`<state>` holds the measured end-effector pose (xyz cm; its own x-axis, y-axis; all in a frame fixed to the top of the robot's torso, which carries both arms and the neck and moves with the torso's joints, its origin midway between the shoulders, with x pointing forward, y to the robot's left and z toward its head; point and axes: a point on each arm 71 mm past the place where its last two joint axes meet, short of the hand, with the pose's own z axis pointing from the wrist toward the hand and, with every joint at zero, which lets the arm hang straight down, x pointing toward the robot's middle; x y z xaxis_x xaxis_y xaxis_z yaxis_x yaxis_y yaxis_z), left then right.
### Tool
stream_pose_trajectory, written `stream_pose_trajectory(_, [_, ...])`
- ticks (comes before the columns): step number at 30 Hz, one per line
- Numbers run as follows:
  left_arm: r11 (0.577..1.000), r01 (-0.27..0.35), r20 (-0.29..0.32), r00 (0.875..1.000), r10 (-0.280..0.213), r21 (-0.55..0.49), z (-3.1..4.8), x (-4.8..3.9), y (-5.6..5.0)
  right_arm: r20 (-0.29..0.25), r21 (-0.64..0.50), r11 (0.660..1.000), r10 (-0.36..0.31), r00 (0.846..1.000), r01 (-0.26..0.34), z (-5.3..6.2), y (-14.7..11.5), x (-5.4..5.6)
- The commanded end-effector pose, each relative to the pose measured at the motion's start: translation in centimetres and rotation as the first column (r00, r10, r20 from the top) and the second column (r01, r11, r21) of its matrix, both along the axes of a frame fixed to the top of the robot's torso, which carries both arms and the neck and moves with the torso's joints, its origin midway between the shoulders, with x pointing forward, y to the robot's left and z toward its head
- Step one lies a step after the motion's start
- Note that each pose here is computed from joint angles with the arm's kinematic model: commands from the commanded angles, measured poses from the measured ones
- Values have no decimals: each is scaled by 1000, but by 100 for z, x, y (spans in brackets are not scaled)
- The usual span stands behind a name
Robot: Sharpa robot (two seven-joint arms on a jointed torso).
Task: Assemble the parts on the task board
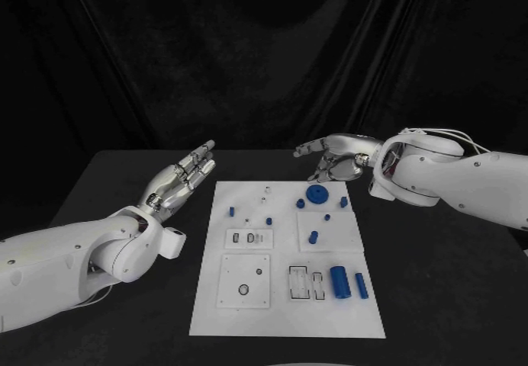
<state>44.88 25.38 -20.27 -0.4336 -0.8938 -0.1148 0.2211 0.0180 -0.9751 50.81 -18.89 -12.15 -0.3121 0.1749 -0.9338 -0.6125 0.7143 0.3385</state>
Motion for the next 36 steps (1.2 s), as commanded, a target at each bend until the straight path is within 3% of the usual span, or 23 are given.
stream_pose_trajectory(1, [994, 49, 302, 953, -16, -103, 264, -114, -2, 121, -230, 973, 30, 992, -1, -24, 9, -18])
stream_pose_trajectory(7, [993, 45, 312, 950, -9, -107, 356, -190, 40, 197, -333, 943, 82, 977, -12, -12, 50, -90])
stream_pose_trajectory(19, [991, 58, 309, 951, -18, -120, 418, -278, 66, 289, -386, 922, 161, 944, -40, 18, 127, -229])
stream_pose_trajectory(26, [990, 65, 308, 951, -24, -124, 423, -287, 71, 312, -388, 921, 179, 933, -47, 14, 138, -270])
stream_pose_trajectory(36, [989, 74, 309, 951, -31, -128, 421, -277, 73, 311, -385, 922, 179, 933, -49, -81, 137, -230])
